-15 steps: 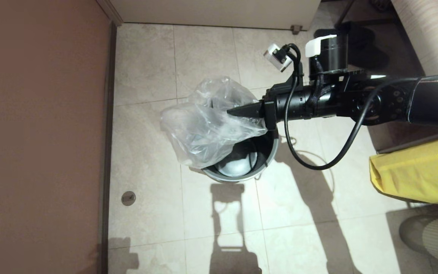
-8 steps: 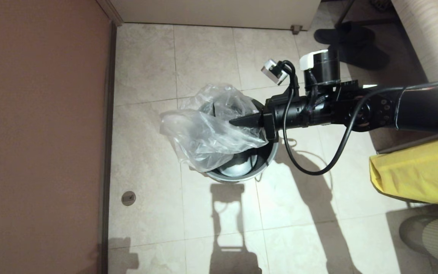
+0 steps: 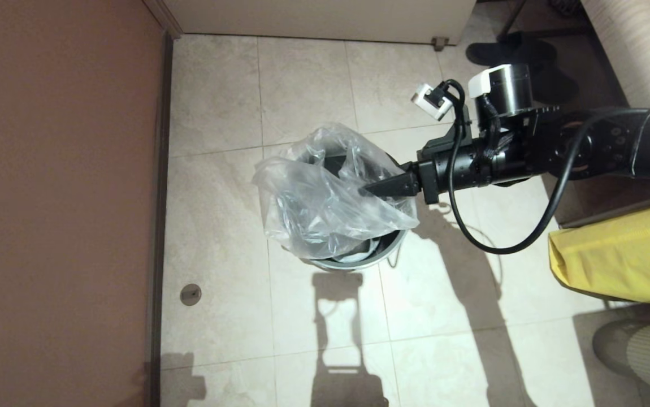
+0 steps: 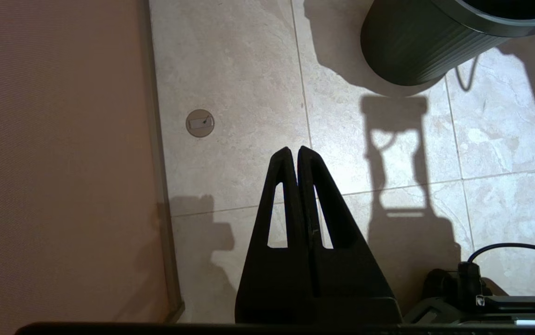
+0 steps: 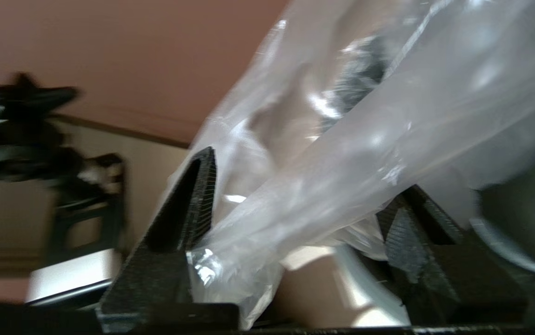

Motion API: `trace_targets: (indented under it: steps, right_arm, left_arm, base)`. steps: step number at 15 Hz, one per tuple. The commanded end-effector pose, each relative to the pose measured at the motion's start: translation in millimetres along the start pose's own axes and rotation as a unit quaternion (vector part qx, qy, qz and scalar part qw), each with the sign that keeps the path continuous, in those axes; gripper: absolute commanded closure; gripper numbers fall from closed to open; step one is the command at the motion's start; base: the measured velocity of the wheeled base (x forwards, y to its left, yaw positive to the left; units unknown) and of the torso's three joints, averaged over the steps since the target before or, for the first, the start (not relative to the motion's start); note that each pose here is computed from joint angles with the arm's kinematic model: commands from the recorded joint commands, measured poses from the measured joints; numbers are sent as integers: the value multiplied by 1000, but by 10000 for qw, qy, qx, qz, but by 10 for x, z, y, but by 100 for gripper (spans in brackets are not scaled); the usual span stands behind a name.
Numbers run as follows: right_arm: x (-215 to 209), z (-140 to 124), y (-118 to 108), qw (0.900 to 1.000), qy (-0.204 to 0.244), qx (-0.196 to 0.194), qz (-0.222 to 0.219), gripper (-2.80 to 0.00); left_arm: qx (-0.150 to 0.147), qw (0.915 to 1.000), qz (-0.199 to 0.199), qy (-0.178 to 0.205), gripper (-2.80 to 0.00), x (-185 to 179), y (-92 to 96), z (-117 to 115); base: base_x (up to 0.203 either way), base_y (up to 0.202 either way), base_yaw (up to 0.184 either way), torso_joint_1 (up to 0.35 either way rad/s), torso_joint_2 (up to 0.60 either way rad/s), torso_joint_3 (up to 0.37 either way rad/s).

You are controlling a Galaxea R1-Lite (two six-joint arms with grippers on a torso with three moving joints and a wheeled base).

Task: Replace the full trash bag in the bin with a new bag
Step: Put the new garbage bag on the trash can

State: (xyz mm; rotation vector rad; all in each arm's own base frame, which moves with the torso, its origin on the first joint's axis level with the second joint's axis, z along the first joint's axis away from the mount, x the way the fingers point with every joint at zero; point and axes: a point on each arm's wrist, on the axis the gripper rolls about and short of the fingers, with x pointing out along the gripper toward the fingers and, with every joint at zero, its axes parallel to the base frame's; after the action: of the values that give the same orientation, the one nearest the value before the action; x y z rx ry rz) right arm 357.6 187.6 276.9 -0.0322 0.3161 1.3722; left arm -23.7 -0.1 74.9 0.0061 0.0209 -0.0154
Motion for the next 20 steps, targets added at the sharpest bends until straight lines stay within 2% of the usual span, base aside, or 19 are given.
trace_targets:
  steps: [1,3,6,9,12,14,16,18,20]
  right_arm:
    - [-265,157,132,9993,-195,181,276,-280]
    - [-374,212,136,9991,-302,184,238,-280]
    - [-430,321,103,9979,-612,-131,139,-280]
    - [-467,379,69,9960,-856,203,139,-280]
    - [-684,409,6,9938,-1029,398,-105,-280]
    - [-674,341,60,9940,-945,545,-64,-280]
    - [-566,262,140,9960,-802,382,-116,-280]
    - [-523,142,155,9974,-471,518,-153,-280]
    - [-430,-75,162,9991,-19,377,-191,-280]
  left_arm:
    - [0,10000,0,2,0,0,0,2]
    - [0,10000,0,2,0,0,0,2]
    - [0,10000,0,10,0,2,0,-2]
    - [0,10000,0,2,0,0,0,2]
    - [0,10000,0,2,0,0,0,2]
    - [0,10000,0,2,0,0,0,2]
    - [0,10000,0,8,0,1,0,-1]
    - [0,10000,0,3,0,0,0,2]
    - [0,10000,0,9,0,1,0,-1]
  base:
    - [0,0,0,0,0,0]
    - [0,0,0,0,0,0]
    - [0,0,0,0,0,0]
    - [0,0,0,0,0,0]
    - [0,0,0,0,0,0]
    - [0,0,0,0,0,0]
    - [0,0,0,0,0,0]
    - [0,0,0,0,0,0]
    - [0,0,0,0,0,0]
